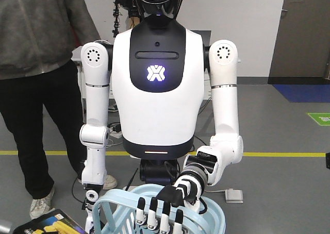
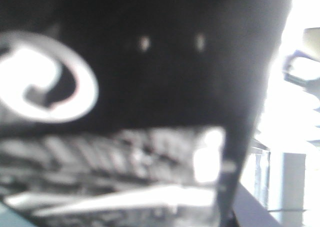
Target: Pick snacks and fruit into basket
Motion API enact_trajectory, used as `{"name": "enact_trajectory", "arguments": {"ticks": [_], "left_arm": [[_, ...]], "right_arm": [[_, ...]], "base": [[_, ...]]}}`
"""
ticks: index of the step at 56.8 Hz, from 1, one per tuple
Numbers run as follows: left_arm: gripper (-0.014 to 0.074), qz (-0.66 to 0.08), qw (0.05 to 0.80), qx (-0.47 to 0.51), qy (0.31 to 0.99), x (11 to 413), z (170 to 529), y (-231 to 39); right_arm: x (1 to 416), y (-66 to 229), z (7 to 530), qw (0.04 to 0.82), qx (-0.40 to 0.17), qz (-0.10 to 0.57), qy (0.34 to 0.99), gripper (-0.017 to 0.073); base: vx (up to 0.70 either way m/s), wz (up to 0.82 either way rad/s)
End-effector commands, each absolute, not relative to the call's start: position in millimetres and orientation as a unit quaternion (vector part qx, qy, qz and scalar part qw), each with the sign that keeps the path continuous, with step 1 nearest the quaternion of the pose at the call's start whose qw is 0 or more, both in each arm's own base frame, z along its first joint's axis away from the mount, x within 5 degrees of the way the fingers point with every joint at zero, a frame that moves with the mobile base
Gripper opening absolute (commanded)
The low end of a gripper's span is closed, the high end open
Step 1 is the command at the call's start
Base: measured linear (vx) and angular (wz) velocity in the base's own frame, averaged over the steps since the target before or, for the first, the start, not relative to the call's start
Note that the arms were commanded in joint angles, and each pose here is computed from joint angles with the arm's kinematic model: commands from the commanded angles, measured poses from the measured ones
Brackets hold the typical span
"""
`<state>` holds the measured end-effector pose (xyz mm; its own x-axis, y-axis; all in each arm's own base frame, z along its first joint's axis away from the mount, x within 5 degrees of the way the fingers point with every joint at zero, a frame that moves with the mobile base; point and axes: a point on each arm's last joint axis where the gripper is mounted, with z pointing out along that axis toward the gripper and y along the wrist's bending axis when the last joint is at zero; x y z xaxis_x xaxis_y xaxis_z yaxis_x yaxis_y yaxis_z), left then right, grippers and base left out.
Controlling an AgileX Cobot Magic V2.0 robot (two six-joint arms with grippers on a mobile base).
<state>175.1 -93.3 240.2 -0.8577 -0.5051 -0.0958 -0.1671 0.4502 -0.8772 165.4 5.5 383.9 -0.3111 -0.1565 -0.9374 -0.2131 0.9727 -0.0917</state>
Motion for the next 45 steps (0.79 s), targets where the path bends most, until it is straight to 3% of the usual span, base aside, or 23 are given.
{"name": "enact_trajectory", "arguments": {"ticks": [1,18,27,33,45], "left_arm": [[-0.0001,-0.529,0.164,-0.197,0.809,183,252,-104],[0.0018,-0.56,0.132,-0.184,0.797,199,236,-131],[0.0081,-0.57,0.116,-0.163,0.797,206,239,-145],[0.0169,-0.557,0.131,-0.165,0.803,214,239,-146],[0.0489,-0.556,0.133,-0.165,0.804,216,239,-147]], "right_arm": [[164,3,401,0.616,-0.096,0.014,0.782,0.0396],[164,3,401,0.616,-0.096,0.014,0.782,0.0396],[164,3,401,0.616,-0.096,0.014,0.782,0.0396],[164,3,401,0.616,-0.096,0.014,0.782,0.0396],[164,3,401,0.616,-0.096,0.014,0.782,0.0396]], "base": [[0.0,0.0],[0.0,0.0],[0.0,0.0],[0.0,0.0],[0.0,0.0]]}}
